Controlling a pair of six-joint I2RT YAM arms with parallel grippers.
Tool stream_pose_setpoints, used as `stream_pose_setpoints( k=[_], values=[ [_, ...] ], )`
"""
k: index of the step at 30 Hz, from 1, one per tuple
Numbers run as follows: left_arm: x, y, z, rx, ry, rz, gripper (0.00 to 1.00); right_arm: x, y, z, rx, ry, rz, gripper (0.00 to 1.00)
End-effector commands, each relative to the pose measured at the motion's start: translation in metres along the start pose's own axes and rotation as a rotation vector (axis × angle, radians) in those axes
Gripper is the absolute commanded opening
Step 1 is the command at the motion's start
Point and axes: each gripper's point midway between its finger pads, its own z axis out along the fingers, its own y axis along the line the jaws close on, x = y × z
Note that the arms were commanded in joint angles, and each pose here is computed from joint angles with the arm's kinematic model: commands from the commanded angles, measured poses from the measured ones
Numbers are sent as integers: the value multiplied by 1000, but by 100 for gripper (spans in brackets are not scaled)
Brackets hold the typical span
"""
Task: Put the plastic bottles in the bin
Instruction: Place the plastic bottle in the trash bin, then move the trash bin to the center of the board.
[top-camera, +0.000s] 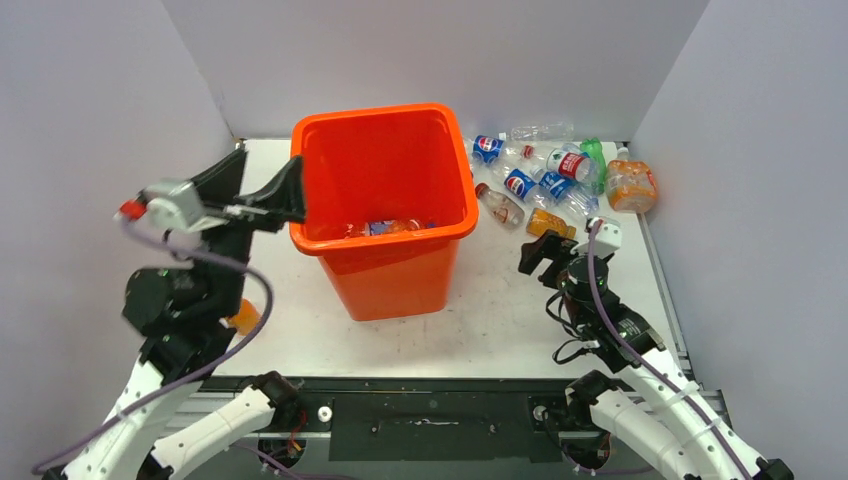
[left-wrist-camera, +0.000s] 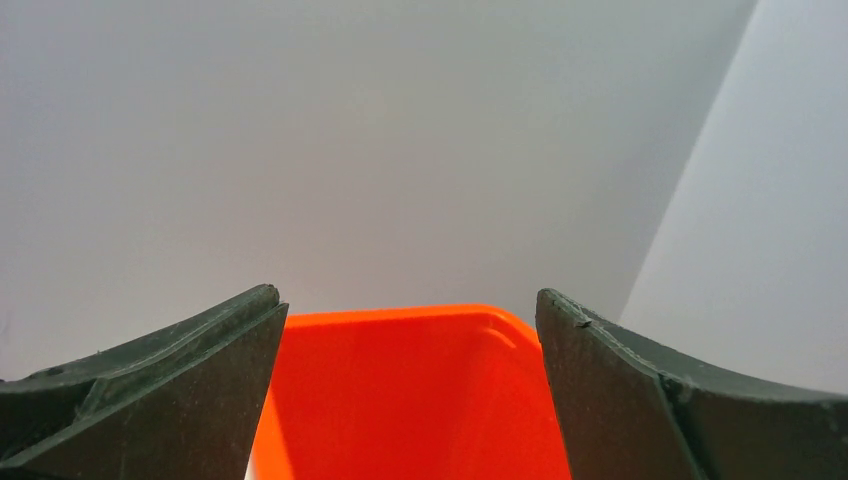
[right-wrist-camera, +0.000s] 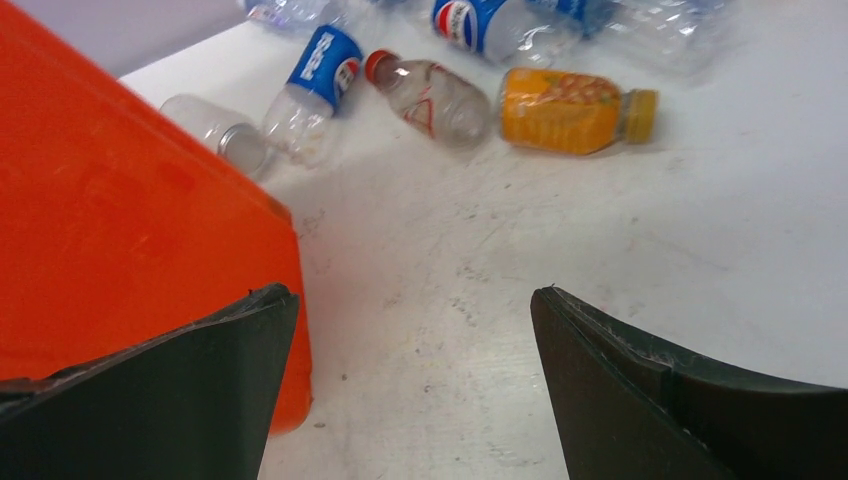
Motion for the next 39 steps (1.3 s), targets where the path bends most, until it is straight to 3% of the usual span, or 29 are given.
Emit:
stream_pose_setpoints(
  k=[1,5,12,17,32,36,39],
  values=[
    [-15,46,-42,-180,-95,-73,96,25,49,4,-283,65,20,90],
    [7,56,-74,-159,-66,-39,96,55,88,-11,-572,133,30,91],
    [48,64,-106,-151,43,-83,96,103,114,-26,-783,258,28,90],
    [77,77,-122,-251,131,-206,96,127,132,-26,-806,284,-9,90],
    [97,60,-179,-18,116,-259,96,127,167,12,-726,95,-71,90],
    [136,37,-183,92,278,-227,96,126,169,23,-695,67,-86,90],
    [175,38,-185,35,436,-261,96,124,172,30,-684,47,-85,90]
  ],
)
